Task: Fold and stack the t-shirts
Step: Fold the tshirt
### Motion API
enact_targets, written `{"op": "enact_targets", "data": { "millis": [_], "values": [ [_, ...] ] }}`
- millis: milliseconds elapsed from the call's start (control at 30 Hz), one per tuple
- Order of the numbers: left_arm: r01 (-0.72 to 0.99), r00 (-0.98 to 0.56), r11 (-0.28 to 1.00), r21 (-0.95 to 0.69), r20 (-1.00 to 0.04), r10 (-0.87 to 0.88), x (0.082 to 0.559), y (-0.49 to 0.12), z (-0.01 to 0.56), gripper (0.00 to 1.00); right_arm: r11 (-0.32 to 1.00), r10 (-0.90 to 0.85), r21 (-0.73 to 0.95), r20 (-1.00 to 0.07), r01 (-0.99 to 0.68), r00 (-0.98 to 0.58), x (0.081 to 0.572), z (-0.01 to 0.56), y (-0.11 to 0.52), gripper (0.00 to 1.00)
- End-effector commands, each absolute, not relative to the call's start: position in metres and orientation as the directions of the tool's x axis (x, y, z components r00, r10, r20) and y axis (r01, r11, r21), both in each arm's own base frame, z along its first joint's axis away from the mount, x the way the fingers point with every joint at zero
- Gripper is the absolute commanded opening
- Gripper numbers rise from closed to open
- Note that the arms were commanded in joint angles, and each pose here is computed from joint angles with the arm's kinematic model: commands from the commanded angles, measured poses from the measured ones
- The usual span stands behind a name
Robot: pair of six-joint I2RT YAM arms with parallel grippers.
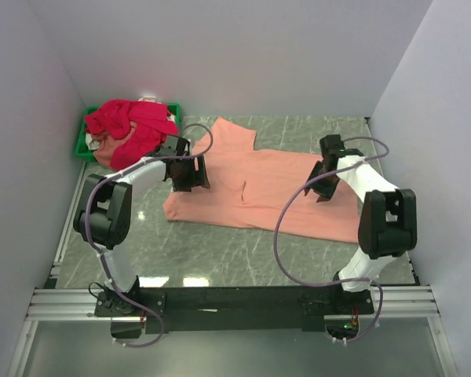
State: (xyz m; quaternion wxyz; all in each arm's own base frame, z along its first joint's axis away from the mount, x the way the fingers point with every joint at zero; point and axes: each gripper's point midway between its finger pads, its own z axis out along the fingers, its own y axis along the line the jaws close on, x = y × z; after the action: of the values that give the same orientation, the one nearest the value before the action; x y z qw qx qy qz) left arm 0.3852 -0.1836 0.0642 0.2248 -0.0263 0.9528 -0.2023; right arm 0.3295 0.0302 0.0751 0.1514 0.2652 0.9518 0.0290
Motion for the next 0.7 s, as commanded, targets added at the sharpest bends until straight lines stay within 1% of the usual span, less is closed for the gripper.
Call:
{"op": "enact_targets", "data": {
  "millis": [0,133,167,333,433,667],
  "values": [
    [0.032,-0.901,0.895,-0.446,-0.4,-0.167,0.383,-0.192,0.055,0.78,0.85,0.521,0.207,-0.203,0.484,-0.829,0.333,0.05,0.059,0.53],
    [-0.004,-0.919,0.902,-0.433,-0.354,-0.174,0.359,-0.184,0.031,0.78,0.856,0.512,0.163,-0.136,0.491,-0.848,0.31,0.017,0.061,0.52],
    [-0.019,-0.929,0.906,-0.423,-0.327,-0.172,0.348,-0.18,0.021,0.78,0.857,0.511,0.149,-0.125,0.493,-0.85,0.306,0.012,0.059,0.52],
    [-0.062,-0.937,0.91,-0.411,-0.29,-0.194,0.323,-0.171,0.01,0.77,0.862,0.504,0.098,-0.051,0.497,-0.862,0.271,-0.007,0.056,0.52],
    [-0.098,-0.943,0.916,-0.39,-0.259,-0.211,0.302,-0.162,0.003,0.78,0.86,0.508,0.064,-0.021,0.506,-0.861,0.251,-0.011,0.053,0.52],
    [-0.19,-0.943,0.908,-0.373,-0.187,-0.274,0.261,-0.149,0.0,0.78,0.846,0.529,0.067,0.028,0.529,-0.848,0.212,-0.011,0.056,0.52]
  ]
}}
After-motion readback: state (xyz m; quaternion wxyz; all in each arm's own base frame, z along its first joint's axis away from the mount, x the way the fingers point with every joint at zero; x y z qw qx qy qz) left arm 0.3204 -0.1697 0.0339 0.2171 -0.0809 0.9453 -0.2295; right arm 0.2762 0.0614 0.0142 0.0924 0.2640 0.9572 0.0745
